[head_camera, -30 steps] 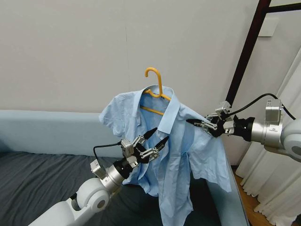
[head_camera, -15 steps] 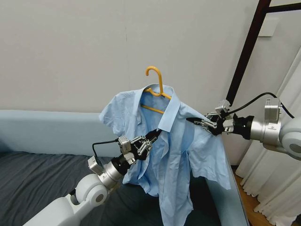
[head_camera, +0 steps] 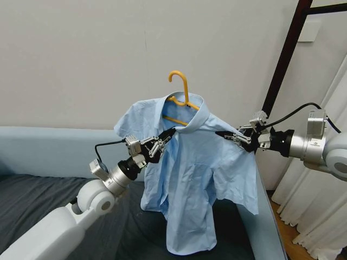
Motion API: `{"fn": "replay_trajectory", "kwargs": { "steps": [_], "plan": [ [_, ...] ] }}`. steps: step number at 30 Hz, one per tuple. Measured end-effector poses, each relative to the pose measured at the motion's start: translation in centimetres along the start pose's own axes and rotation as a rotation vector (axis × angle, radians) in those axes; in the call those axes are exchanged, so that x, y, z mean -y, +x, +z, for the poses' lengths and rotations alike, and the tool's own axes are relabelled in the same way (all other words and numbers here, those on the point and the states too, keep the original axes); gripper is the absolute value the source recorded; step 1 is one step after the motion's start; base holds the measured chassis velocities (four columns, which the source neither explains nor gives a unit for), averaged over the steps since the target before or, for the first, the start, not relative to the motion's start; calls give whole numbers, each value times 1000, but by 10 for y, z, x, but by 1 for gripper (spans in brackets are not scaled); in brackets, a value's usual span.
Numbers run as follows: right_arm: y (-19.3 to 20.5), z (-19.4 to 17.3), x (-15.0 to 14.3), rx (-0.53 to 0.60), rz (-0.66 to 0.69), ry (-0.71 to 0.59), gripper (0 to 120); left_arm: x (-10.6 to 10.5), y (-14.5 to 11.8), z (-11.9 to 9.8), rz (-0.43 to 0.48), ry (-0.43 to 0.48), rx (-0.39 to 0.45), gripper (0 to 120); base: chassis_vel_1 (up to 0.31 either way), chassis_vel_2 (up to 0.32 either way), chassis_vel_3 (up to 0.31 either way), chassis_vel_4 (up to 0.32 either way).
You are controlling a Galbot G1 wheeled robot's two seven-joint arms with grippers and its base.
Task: Pick up the clothes from the sofa and hang them on the clothes hanger.
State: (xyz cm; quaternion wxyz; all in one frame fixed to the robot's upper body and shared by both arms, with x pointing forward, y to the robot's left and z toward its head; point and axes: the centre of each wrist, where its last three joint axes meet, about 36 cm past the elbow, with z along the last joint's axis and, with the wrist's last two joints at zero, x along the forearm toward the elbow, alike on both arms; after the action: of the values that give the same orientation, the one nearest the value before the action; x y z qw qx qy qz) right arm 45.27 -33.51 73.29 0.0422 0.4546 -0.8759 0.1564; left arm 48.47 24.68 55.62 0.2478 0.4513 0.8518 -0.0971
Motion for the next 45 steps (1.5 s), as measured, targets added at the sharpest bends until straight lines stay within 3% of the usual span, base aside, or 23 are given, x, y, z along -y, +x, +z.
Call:
{"fn": "replay_trajectory", "kwargs": {
  "steps": [8, 16, 29, 37, 39, 45],
  "plan": [
    [9, -11, -3, 15, -42, -46, 1, -5, -1, 6, -5, -47, -36, 0, 0, 0, 0, 0],
    [14, -22, -20, 6, -13, -121, 1, 11, 5, 27, -6, -24, -61, 0, 0, 0, 0, 0],
    [19, -31, -26, -12, 79, -122, 1, 36, 39, 25, -23, -50, -36, 43, 0, 0, 0, 0],
    [21, -31, -29, -20, 84, -110, 1, 44, 53, 24, -129, -88, -71, 71, 0, 0, 0, 0],
    [22, -33, -30, -21, 86, -103, 1, 49, 53, 24, -179, -83, -80, 84, 0, 0, 0, 0],
    [24, -35, -32, -21, 82, -94, 1, 58, 50, 22, -232, -73, -81, 98, 0, 0, 0, 0]
  ]
}}
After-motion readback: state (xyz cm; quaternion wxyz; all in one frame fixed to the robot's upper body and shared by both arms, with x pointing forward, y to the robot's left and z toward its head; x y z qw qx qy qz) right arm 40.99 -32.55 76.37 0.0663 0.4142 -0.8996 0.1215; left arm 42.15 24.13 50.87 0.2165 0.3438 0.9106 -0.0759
